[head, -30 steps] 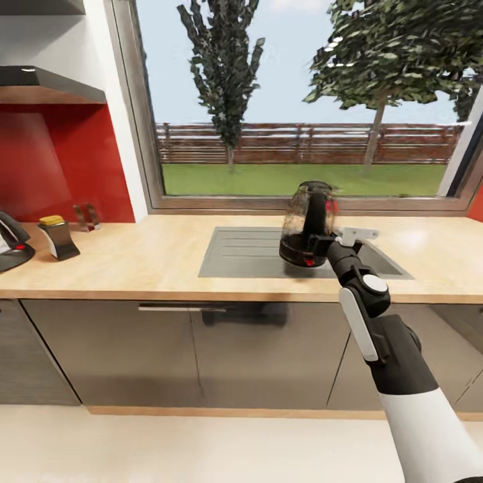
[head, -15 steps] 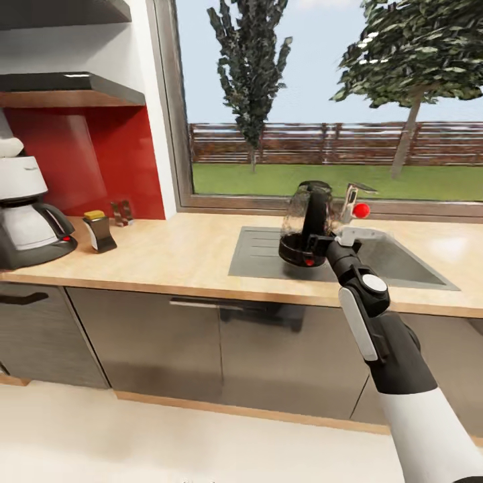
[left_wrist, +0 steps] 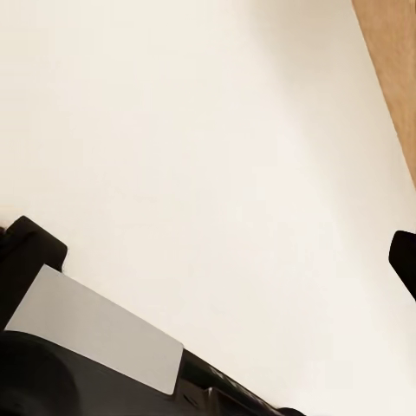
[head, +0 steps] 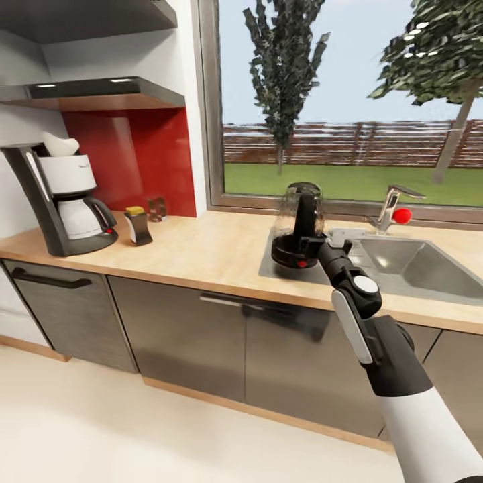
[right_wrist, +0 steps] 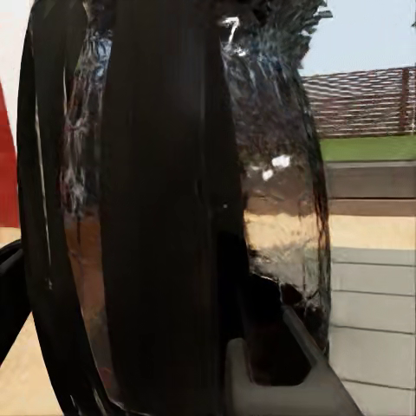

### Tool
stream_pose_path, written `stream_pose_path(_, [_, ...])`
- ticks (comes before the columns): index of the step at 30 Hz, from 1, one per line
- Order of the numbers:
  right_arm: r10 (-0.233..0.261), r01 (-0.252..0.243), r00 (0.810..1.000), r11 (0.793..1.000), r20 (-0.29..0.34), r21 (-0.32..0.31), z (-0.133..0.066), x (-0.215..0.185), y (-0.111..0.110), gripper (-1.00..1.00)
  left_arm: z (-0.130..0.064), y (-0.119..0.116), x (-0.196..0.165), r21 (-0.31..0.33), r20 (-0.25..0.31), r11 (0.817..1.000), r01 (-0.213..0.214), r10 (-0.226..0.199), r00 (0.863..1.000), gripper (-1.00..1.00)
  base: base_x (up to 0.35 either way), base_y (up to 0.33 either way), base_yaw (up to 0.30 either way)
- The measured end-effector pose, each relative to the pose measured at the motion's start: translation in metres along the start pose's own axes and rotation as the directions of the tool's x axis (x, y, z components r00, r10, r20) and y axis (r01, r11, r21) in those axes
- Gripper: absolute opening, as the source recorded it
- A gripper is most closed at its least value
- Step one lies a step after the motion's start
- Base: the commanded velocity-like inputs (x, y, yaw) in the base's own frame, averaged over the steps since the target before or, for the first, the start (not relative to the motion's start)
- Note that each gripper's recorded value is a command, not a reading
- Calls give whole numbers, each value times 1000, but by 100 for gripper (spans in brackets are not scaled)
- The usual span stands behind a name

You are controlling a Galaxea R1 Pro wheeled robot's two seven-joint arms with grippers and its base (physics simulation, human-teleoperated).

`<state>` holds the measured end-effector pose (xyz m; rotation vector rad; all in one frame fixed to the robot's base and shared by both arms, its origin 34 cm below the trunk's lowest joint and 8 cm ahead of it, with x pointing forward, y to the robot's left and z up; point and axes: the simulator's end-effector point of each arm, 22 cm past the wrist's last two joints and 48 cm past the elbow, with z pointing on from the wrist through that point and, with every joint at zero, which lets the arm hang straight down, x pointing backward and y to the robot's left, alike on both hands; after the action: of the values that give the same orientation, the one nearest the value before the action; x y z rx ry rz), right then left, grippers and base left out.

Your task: Set up a coffee station on the kitchen countertop: keep the coffee maker on the countertop, move the bottle of coffee from the kitchen shelf to the counter next to the coffee maker, place a paper coffee filter on top of the coffee maker, put the saucer next to the coffee maker with the coffee cup on the saucer, and place the electric kettle next to the coffee maker.

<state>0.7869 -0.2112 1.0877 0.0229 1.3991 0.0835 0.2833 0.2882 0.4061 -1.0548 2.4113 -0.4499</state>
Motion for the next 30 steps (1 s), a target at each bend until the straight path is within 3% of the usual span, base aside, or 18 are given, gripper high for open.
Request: stream_pose_path(30, [0,0,1000,1000,0,-5,0,0,2,-100,0,0,0,0,1,1000,1,-1,1000,100,0,0,255])
